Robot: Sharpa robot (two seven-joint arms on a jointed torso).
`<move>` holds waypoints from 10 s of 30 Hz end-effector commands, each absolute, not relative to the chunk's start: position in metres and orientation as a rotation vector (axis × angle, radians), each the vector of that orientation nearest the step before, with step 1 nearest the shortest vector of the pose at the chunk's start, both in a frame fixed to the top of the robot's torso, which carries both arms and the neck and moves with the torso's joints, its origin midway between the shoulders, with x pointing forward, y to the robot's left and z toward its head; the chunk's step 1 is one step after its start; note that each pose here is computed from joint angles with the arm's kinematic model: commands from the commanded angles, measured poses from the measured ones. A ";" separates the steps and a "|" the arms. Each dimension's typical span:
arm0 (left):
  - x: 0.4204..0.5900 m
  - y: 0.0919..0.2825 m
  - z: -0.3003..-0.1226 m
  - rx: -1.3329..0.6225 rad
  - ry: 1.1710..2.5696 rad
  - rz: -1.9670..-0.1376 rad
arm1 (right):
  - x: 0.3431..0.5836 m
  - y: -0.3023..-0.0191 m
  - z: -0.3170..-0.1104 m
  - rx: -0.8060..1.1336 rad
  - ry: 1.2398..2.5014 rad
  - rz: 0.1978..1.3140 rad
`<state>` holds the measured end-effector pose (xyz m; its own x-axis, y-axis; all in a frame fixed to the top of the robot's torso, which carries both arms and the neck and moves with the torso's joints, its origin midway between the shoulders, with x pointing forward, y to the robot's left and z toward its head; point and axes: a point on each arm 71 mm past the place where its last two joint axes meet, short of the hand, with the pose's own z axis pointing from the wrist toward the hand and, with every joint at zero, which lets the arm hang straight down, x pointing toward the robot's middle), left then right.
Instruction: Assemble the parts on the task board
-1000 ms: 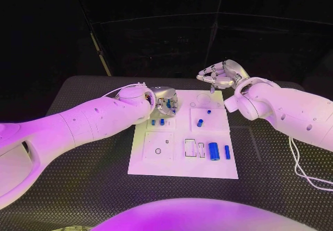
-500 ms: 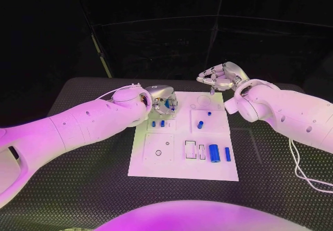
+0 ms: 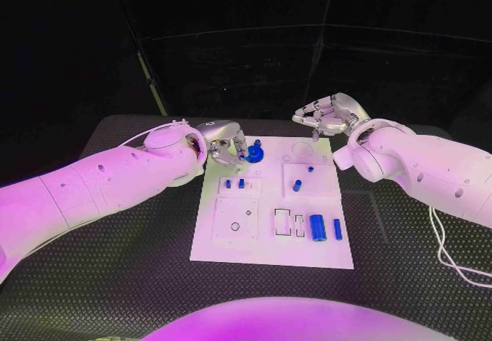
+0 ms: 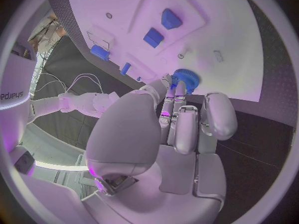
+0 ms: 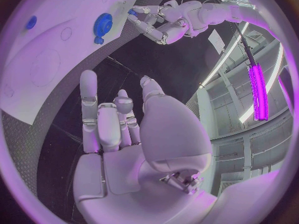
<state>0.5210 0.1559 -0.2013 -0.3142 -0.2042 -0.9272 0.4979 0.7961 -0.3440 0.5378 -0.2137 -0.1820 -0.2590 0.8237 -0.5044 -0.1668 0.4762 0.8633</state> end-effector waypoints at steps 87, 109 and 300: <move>0.520 0.173 -0.231 0.149 1.926 -0.616 | 0.537 -0.216 -0.184 0.564 1.593 1.029; 0.512 0.247 -0.199 -0.593 1.569 -1.158 | 0.504 -0.215 -0.194 -0.247 1.684 0.446; 0.505 0.236 -0.205 -0.932 1.460 -1.395 | 0.392 -0.090 -0.227 -0.428 1.575 0.939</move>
<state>0.5039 0.2355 -0.2061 -0.3262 -0.9397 -0.1024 0.0513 0.0905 -0.9946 0.3926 -0.0886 -0.2349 -0.2527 0.1432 -0.9569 -0.7234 0.6287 0.2851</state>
